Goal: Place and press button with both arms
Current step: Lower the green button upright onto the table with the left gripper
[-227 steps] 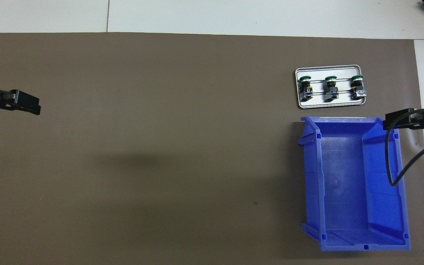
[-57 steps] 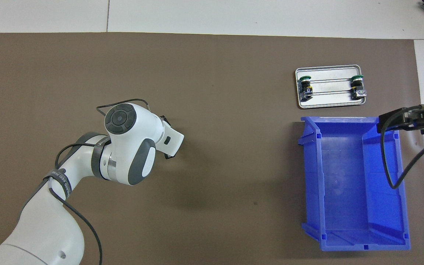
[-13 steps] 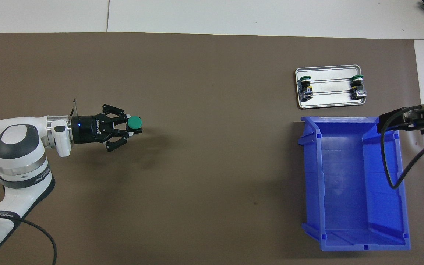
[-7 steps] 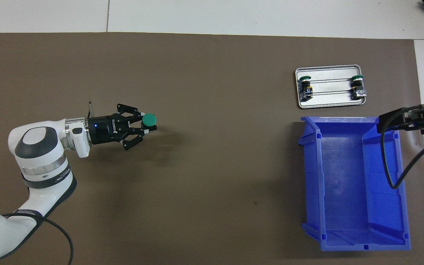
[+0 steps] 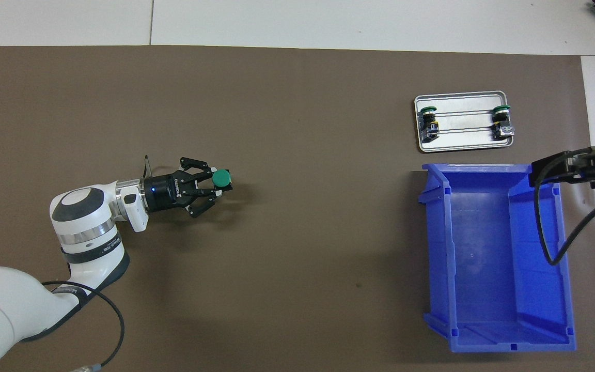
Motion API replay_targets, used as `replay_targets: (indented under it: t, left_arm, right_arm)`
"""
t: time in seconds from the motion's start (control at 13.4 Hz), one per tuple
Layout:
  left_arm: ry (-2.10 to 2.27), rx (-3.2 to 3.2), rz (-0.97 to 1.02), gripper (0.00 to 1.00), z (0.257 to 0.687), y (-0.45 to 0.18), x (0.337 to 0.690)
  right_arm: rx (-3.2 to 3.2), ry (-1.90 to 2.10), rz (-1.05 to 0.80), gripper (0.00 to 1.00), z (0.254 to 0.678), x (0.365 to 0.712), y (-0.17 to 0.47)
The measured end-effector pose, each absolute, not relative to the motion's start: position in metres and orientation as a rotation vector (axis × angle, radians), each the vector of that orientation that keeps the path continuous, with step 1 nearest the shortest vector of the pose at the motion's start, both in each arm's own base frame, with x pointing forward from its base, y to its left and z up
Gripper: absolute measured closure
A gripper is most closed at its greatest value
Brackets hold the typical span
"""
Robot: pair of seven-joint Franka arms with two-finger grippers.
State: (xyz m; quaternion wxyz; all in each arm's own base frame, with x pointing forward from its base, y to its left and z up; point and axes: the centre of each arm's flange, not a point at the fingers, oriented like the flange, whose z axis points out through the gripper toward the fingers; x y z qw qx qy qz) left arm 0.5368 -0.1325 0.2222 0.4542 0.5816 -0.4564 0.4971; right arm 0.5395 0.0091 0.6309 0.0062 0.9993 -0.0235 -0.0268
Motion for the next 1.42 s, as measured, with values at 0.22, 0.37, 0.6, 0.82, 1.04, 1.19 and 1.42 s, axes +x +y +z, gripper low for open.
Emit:
replay_targets:
  t: [0.22,0.37,0.6,0.82,1.04,1.19,1.42]
  left_arm:
    - [-1.054,1.392,1.27,0.67,0.216,-0.14,0.536]
    - [-1.042,1.368,1.282,0.67,0.205,-0.142,0.533]
    - [-1.04,1.358,1.287,0.67,0.197,-0.143,0.531]
    - [-1.038,1.359,1.285,0.67,0.194,-0.143,0.53]
    - [-1.039,1.364,1.286,0.67,0.187,-0.141,0.527]
    - [-1.042,1.367,1.285,0.67,0.183,-0.141,0.523]
    - [-1.05,1.367,1.285,0.67,0.178,-0.141,0.516]
  right_arm:
    - [3.127,-0.074,-0.084,0.0,0.631,0.539,0.009]
    - [3.127,-0.074,-0.084,0.0,0.631,0.539,0.009]
    - [3.127,-0.074,-0.084,0.0,0.631,0.539,0.009]
    - [3.127,-0.074,-0.084,0.0,0.631,0.539,0.009]
    - [3.127,-0.074,-0.084,0.0,0.631,0.539,0.009]
    - [3.127,-0.074,-0.084,0.0,0.631,0.539,0.009]
    - [3.127,-0.074,-0.084,0.0,0.631,0.539,0.009]
